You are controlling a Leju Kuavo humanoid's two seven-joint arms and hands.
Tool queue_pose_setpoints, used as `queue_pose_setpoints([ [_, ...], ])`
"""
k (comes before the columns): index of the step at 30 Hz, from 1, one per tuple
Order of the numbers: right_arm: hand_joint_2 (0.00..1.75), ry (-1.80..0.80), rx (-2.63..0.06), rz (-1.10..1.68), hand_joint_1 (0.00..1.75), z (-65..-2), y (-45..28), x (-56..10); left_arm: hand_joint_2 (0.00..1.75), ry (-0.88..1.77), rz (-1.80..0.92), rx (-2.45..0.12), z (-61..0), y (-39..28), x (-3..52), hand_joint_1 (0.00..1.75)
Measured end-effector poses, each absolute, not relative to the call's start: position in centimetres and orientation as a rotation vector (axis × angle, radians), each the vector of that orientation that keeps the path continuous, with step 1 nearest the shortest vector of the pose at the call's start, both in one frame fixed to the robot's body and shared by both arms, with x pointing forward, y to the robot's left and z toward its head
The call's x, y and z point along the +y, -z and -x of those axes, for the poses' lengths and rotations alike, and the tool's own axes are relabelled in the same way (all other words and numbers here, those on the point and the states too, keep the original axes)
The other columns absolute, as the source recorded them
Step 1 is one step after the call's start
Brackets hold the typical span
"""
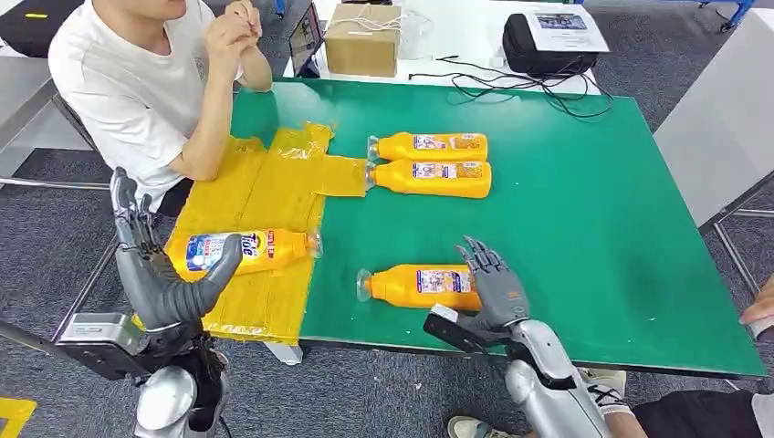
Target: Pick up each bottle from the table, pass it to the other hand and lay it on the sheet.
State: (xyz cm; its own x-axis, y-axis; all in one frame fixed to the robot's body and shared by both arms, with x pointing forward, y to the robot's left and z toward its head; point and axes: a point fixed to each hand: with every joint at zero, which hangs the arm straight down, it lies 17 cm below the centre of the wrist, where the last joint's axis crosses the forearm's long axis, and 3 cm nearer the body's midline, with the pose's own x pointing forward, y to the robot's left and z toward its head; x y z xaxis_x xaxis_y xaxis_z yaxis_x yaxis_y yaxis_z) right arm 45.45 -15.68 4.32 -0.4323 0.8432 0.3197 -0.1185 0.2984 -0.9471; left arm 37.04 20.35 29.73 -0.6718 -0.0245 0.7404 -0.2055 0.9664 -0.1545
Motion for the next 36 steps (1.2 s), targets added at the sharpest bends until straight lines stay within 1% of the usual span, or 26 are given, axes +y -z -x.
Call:
queue_pose_setpoints([
  [6, 1.75, -1.337, -1.456, 0.663, 0.0, -47.7, -1.7, -16.7, 1.75, -0.337, -0.16, -2.235, -37.8, -28.8, 21.2, 0.0],
  [13, 1.75, -1.367, -1.393, 0.665, 0.0, -49.3, -1.2, -16.8, 1.75, -0.338, -0.177, -2.223, -37.9, -28.5, 21.4, 0.0],
  [18, 1.75, -1.409, -1.277, 0.694, 0.0, -50.4, -0.2, -17.7, 1.75, -0.326, -0.145, -2.19, -38.3, -27.9, 21.2, 0.0],
  [25, 1.75, -1.411, -1.274, 0.698, 0.0, -50.4, -0.3, -17.8, 1.75, -0.326, -0.145, -2.188, -38.3, -27.9, 21.2, 0.0],
  [26, 1.75, -1.421, -1.262, 0.702, 1.47, -50.4, 0.0, -17.9, 1.75, -0.325, -0.143, -2.187, -38.3, -27.8, 21.2, 0.0],
  [27, 1.75, -1.42, -1.261, 0.703, 1.59, -50.4, 0.0, -17.9, 1.75, -0.325, -0.143, -2.187, -38.3, -27.8, 21.2, 0.0],
  [28, 1.75, -1.422, -1.259, 0.705, 1.59, -50.4, 0.0, -17.9, 1.75, -0.325, -0.142, -2.186, -38.3, -27.8, 21.2, 0.0],
  [29, 1.75, -1.425, -1.257, 0.706, 1.69, -50.4, 0.1, -17.9, 1.75, -0.325, -0.142, -2.186, -38.3, -27.8, 21.2, 0.0],
  [30, 1.75, -1.461, -1.234, 0.738, 1.75, -51.0, -0.1, -17.9, 1.75, -0.319, -0.11, -2.174, -38.4, -27.5, 21.0, 0.0],
  [31, 1.75, -1.482, -1.218, 0.755, 1.75, -51.2, 0.0, -18.0, 1.75, -0.317, -0.072, -2.172, -38.4, -27.4, 20.7, 0.0],
  [32, 1.75, -1.511, -1.187, 0.688, 1.75, -51.0, 0.7, -17.7, 1.75, -0.303, -0.026, -2.141, -38.7, -27.0, 20.2, 0.0],
  [36, 1.75, -1.527, -1.182, 0.656, 1.75, -51.4, 0.6, -17.7, 1.75, -0.299, -0.029, -2.123, -38.9, -26.4, 20.2, 0.0],
])
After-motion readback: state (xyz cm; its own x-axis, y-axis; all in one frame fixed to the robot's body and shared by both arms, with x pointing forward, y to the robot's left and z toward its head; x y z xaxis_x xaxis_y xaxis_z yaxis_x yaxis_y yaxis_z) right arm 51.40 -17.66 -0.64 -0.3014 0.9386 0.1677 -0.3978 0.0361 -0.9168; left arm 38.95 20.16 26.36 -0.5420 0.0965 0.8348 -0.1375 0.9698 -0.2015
